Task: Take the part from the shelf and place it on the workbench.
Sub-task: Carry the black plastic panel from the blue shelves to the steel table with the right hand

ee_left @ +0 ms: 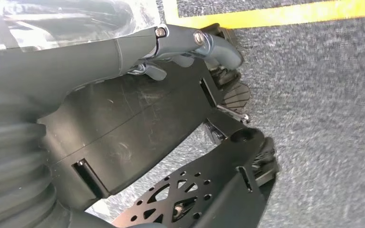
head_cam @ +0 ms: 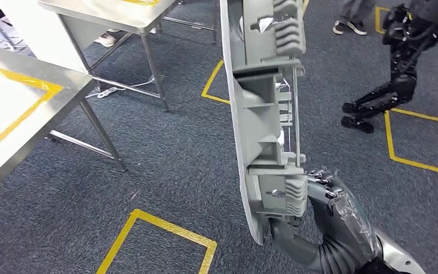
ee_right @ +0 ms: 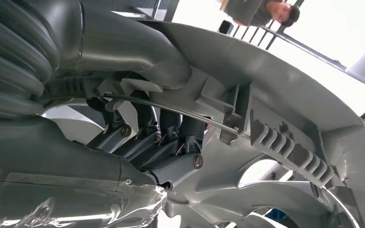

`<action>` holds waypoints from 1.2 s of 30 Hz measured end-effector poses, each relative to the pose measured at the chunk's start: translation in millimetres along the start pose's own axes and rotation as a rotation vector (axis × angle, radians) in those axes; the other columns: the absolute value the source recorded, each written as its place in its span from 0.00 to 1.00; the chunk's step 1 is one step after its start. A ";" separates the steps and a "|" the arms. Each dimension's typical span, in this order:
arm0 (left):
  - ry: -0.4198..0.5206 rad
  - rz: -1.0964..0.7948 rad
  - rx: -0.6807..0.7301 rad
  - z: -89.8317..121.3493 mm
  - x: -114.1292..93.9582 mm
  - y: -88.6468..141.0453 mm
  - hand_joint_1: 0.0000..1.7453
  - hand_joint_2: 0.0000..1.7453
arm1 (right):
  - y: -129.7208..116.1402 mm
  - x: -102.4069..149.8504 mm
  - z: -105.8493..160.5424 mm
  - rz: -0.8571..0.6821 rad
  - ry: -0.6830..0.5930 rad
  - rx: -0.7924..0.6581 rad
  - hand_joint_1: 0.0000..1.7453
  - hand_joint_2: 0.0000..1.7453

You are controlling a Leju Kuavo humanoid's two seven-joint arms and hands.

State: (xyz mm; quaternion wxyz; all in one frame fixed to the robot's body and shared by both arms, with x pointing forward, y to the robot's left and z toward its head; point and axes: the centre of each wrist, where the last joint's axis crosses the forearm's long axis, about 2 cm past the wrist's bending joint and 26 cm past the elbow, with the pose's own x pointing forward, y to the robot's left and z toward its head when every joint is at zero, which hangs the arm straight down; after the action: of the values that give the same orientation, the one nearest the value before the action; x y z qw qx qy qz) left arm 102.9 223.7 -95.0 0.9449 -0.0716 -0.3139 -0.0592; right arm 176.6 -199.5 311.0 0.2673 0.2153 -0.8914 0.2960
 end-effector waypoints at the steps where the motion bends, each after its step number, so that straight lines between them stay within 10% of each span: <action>1: 0.000 0.000 -0.001 0.0 0.0 -0.4 0.00 1.00 | 0.0 0.0 0.1 0.000 0.000 0.000 1.00 1.00; 36: 0.002 0.002 -0.010 -0.4 0.9 -1.2 0.00 1.00 | -0.8 -0.4 -0.3 -0.001 -0.001 0.013 1.00 1.00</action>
State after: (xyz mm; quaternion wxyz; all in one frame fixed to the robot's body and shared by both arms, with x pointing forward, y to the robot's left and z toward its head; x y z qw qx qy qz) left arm 103.7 222.4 -94.6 0.9448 -0.0766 -0.3127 -0.0601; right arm 177.4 -199.8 311.3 0.2658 0.2177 -0.8894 0.3015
